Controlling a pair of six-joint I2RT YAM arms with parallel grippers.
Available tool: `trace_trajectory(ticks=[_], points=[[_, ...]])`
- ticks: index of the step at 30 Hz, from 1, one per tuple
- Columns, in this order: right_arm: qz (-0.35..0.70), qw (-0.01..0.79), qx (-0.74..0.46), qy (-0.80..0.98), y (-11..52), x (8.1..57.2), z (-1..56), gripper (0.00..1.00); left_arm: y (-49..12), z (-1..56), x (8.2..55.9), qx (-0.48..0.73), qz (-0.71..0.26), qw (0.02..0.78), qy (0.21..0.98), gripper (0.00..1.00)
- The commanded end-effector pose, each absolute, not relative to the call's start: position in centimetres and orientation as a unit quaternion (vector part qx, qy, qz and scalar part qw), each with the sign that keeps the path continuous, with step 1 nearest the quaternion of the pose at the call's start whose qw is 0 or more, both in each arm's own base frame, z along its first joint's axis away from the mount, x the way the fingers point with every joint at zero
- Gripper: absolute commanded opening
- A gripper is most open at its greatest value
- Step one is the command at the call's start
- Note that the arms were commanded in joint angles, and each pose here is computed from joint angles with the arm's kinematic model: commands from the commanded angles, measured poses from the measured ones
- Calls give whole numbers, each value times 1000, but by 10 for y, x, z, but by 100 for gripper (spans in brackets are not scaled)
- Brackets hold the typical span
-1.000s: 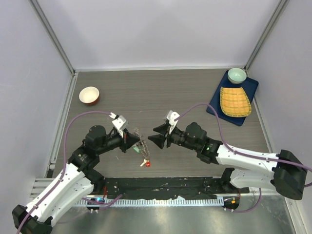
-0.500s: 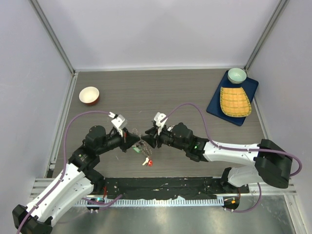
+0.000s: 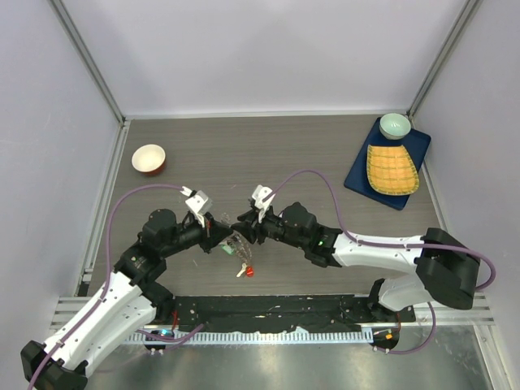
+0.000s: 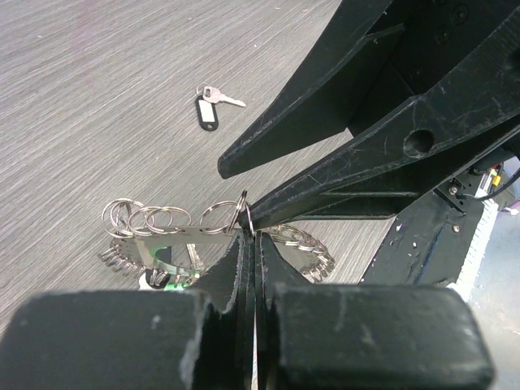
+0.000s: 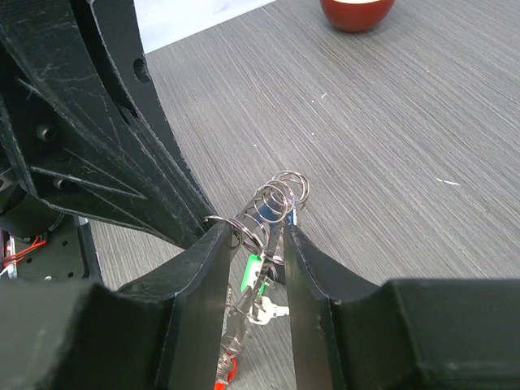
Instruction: Put the keys on the keyring
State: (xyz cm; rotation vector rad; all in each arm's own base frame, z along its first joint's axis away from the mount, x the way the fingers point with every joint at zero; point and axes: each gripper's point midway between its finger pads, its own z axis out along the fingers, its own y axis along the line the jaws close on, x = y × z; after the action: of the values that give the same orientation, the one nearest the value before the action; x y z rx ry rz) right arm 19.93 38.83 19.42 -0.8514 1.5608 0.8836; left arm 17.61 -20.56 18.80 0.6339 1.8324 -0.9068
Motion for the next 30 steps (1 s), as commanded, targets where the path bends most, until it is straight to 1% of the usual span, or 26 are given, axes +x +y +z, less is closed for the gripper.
trace_trajectory(ticks=[1,5,6,7,9,10,13,14,16,17,18,19,20,25,30], points=[[400,569,-363,620,404,198,226,39,-214,217,178,266,-396,514,713,0],[396,570,-365,620,406,199,224,38,-217,217,177,268,-403,509,711,0],[395,572,-365,619,406,200,225,36,-217,218,177,269,-405,510,710,0],[392,573,-367,619,406,201,224,29,-217,217,176,270,-405,509,710,0],[388,576,-365,620,406,202,224,23,-217,218,176,269,-406,510,709,0],[385,578,-366,619,406,203,225,14,-217,217,176,268,-405,510,710,0],[381,576,-368,623,406,203,224,1,-214,218,178,262,-397,517,711,2],[379,576,-368,625,405,203,223,1,-211,217,181,256,-388,521,715,10],[375,577,-365,627,403,204,224,1,-206,221,182,252,-377,533,714,18],[376,577,-364,627,403,204,226,1,-203,219,183,251,-369,535,717,29],[376,578,-362,627,402,204,227,1,-199,220,186,244,-357,543,720,35],[376,579,-361,627,401,204,228,1,-196,222,186,243,-352,551,717,46],[375,579,-361,627,400,204,228,1,-193,220,186,243,-345,550,721,49],[371,579,-365,627,399,204,230,1,-183,221,191,238,-314,562,727,61],[378,577,-368,624,400,201,230,1,-192,220,184,263,-335,553,716,61]])
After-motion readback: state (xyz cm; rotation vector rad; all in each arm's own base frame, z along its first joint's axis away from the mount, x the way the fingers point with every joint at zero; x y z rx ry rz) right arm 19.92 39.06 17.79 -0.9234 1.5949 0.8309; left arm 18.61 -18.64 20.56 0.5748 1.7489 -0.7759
